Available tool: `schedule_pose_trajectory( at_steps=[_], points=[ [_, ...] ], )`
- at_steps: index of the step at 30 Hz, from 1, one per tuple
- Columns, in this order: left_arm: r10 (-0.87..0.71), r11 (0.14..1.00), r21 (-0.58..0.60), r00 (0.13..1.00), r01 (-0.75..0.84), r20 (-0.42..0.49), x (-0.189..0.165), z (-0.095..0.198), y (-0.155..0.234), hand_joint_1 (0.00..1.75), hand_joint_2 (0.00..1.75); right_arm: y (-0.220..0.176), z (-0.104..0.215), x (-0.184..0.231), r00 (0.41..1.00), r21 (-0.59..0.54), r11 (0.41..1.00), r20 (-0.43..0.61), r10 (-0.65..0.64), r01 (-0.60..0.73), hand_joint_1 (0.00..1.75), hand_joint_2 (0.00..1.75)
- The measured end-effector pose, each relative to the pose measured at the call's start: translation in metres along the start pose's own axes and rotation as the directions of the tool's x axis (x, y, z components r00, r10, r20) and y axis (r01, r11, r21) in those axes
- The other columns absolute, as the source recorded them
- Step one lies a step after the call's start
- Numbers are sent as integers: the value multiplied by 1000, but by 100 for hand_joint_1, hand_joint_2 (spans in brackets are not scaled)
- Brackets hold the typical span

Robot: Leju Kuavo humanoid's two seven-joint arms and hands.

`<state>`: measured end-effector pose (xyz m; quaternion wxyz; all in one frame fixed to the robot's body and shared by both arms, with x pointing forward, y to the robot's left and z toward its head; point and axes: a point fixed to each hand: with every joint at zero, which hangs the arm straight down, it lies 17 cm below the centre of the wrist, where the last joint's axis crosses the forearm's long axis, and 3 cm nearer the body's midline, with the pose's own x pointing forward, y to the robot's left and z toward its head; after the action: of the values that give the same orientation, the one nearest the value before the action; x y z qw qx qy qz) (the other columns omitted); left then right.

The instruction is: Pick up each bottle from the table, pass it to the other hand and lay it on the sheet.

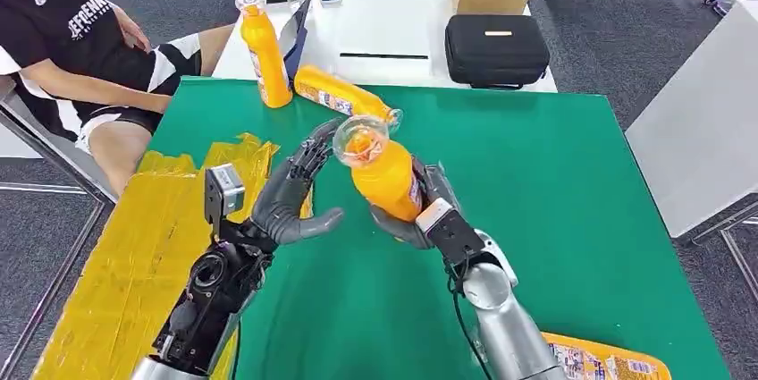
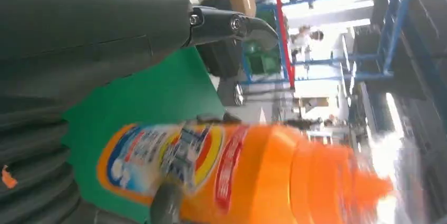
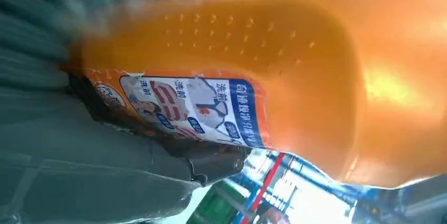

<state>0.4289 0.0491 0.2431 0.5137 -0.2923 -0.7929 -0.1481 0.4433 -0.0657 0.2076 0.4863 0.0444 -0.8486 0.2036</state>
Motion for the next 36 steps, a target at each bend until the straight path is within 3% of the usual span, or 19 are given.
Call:
schedule_pose_trajectory(
  at_steps=[7,16,36],
  points=[
    [-91,988,117,995,96,-43,-13,0,27,0,175,30,0,16,999,72,997,34,-17,14,175,175],
    [-130,973,183,989,140,-66,-20,6,45,0,175,51,1,34,997,126,992,82,-8,-2,175,175],
    [-199,957,209,979,202,-36,-7,18,45,0,175,67,6,38,995,153,988,95,17,-32,175,175]
  ],
)
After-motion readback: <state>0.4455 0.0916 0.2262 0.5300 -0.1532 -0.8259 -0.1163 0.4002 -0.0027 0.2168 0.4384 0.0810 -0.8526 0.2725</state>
